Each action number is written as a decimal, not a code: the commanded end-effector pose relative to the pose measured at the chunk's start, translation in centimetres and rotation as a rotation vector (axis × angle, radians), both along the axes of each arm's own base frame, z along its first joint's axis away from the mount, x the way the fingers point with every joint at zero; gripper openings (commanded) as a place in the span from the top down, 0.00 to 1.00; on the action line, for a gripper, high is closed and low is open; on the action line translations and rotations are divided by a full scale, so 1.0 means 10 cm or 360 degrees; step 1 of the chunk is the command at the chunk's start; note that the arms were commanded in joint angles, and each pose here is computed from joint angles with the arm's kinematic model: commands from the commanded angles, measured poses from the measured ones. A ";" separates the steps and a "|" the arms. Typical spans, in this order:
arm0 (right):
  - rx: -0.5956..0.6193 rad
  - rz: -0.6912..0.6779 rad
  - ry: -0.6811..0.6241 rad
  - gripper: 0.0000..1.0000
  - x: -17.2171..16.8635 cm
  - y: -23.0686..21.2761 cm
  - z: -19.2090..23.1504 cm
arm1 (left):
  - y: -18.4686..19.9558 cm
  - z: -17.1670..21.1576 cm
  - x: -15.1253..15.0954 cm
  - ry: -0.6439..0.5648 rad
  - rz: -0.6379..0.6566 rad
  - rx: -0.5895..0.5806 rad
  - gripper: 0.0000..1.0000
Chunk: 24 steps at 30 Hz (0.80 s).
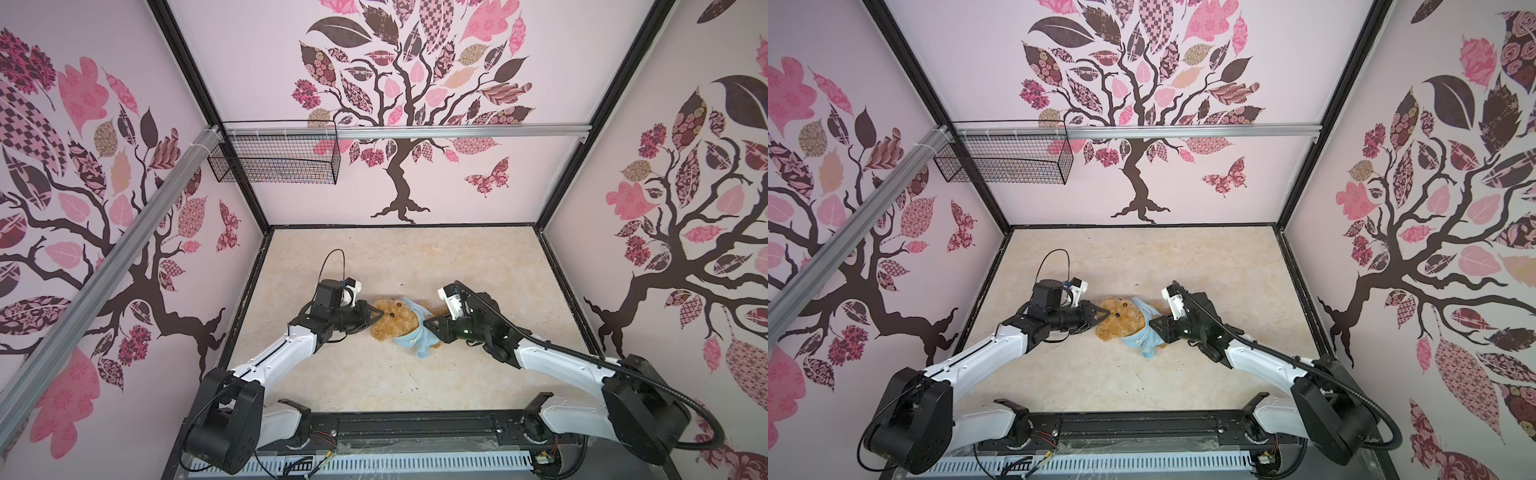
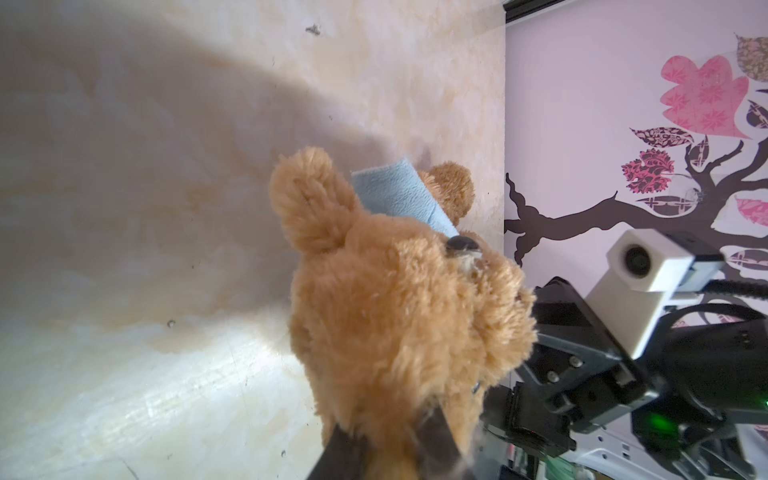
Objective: Dress the teddy bear
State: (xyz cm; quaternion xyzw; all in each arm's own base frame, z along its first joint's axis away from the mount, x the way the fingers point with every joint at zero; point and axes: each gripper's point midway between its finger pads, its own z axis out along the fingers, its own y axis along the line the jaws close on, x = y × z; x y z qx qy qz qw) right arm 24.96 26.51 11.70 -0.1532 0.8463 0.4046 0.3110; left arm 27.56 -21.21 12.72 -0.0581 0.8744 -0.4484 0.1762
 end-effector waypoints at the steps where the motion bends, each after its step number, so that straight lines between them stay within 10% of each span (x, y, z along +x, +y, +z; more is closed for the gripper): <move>1: 0.0008 -0.0011 0.0131 0.84 -0.13 -0.02 -0.29 | -0.01 -0.09 -0.10 0.0066 0.0019 -0.0057 0.69; 10: -0.0044 -0.0037 0.0301 0.95 -0.42 -0.16 -0.79 | -0.01 -0.09 -0.14 0.0157 0.0128 -0.0203 0.26; 24: -0.0111 -0.0019 0.0285 0.97 -0.43 -0.19 -0.87 | -0.22 -0.14 0.00 0.0170 -0.0007 -0.0134 0.22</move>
